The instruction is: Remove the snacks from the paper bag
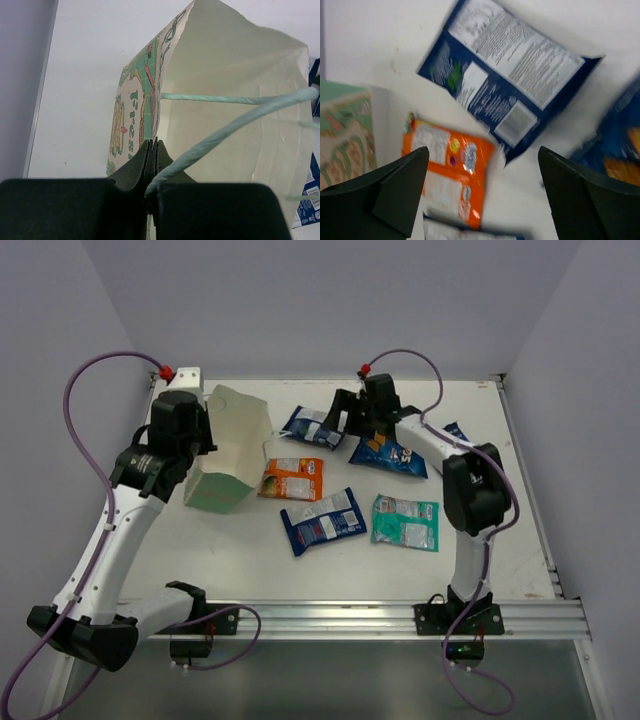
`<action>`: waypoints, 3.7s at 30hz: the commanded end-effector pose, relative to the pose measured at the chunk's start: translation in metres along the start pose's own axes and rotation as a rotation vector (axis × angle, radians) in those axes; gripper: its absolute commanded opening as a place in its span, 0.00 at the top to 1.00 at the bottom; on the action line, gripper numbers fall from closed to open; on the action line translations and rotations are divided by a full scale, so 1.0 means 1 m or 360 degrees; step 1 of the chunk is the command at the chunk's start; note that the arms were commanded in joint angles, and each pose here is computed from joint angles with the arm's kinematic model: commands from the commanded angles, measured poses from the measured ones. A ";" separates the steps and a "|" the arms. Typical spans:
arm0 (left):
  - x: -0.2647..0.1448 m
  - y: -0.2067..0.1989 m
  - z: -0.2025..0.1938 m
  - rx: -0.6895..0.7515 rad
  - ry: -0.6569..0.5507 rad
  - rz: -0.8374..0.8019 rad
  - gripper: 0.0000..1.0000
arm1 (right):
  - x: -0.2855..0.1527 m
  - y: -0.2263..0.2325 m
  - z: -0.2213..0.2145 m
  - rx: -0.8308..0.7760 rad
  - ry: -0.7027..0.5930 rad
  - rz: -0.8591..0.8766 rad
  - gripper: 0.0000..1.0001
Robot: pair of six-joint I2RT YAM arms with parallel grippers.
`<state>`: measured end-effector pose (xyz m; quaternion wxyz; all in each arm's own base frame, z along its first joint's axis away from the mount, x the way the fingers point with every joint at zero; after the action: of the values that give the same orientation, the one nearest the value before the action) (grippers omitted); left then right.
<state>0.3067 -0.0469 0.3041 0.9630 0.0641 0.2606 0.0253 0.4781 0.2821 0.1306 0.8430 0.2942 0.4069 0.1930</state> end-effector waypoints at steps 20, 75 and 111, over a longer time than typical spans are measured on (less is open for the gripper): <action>-0.035 -0.014 0.044 0.0257 -0.0476 -0.0352 1.00 | -0.386 0.021 -0.036 -0.0488 -0.1148 0.0092 0.01; 0.164 0.127 0.065 -0.0666 -0.0092 -0.0039 0.58 | -0.366 0.025 -0.059 -0.0497 -0.0849 0.0150 0.01; -0.158 0.096 0.113 -0.0189 -0.0892 0.0165 0.00 | -0.589 0.072 0.017 -0.0869 -0.1949 -0.0161 0.01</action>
<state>0.2266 0.0202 0.4852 0.9976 0.0111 -0.0213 0.0656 0.1489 0.0182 0.4933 0.9777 0.1305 -0.1418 0.0835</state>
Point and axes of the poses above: each gripper's point midway between its finger pads, its own x axis out along the fingers, its own y axis along the line the jaws close on, z = x × y, the point moved 1 cm from there along -x, back along the fingers, and after that the axes turned 9 degrees about x, right-handed, at the moved point
